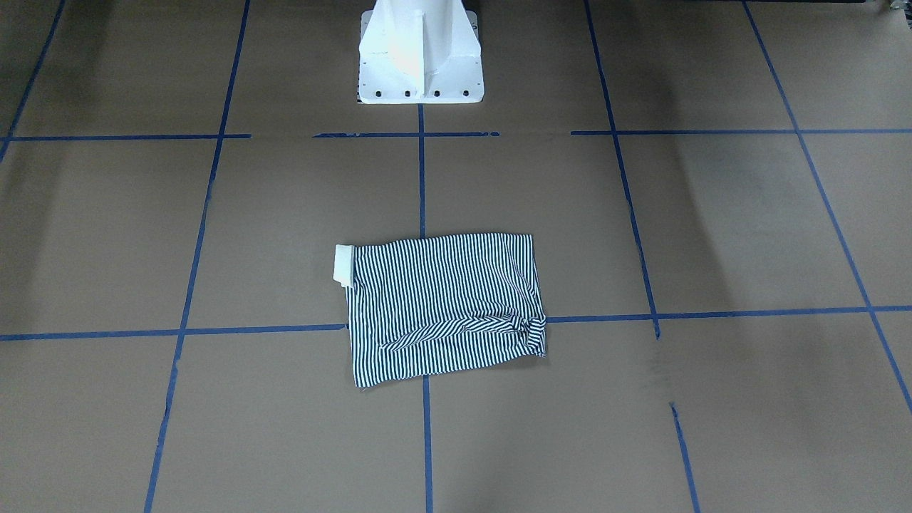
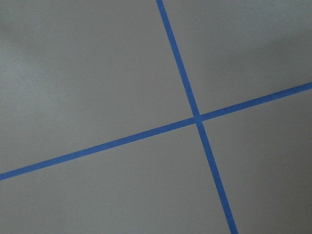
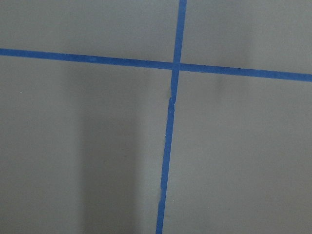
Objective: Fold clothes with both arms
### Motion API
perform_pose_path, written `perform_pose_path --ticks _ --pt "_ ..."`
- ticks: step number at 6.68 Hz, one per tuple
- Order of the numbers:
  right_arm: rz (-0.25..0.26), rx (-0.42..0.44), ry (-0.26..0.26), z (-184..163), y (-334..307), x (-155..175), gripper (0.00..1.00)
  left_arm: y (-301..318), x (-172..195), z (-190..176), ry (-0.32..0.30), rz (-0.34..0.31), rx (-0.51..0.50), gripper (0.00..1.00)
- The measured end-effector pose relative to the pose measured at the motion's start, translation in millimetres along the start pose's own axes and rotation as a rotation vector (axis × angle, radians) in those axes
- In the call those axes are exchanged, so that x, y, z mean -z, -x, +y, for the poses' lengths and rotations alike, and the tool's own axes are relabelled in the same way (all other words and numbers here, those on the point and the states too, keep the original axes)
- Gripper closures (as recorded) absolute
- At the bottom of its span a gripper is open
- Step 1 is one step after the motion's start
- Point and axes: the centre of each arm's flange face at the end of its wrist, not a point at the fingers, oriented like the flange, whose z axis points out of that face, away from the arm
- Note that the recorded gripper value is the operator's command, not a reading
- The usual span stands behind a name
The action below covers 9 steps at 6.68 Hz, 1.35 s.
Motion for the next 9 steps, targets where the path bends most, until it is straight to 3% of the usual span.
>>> perform_pose_path --ticks 3,9 --pt "-0.002 -0.031 -0.003 0.1 -0.6 1.0 0.00 0.2 -0.4 0.1 0.006 0.005 0.088 0.00" --pt "0.000 -0.118 -0.029 -1.9 -1.6 5.2 0.00 0.2 -1.6 3.6 0.010 0.014 0.103 0.00"
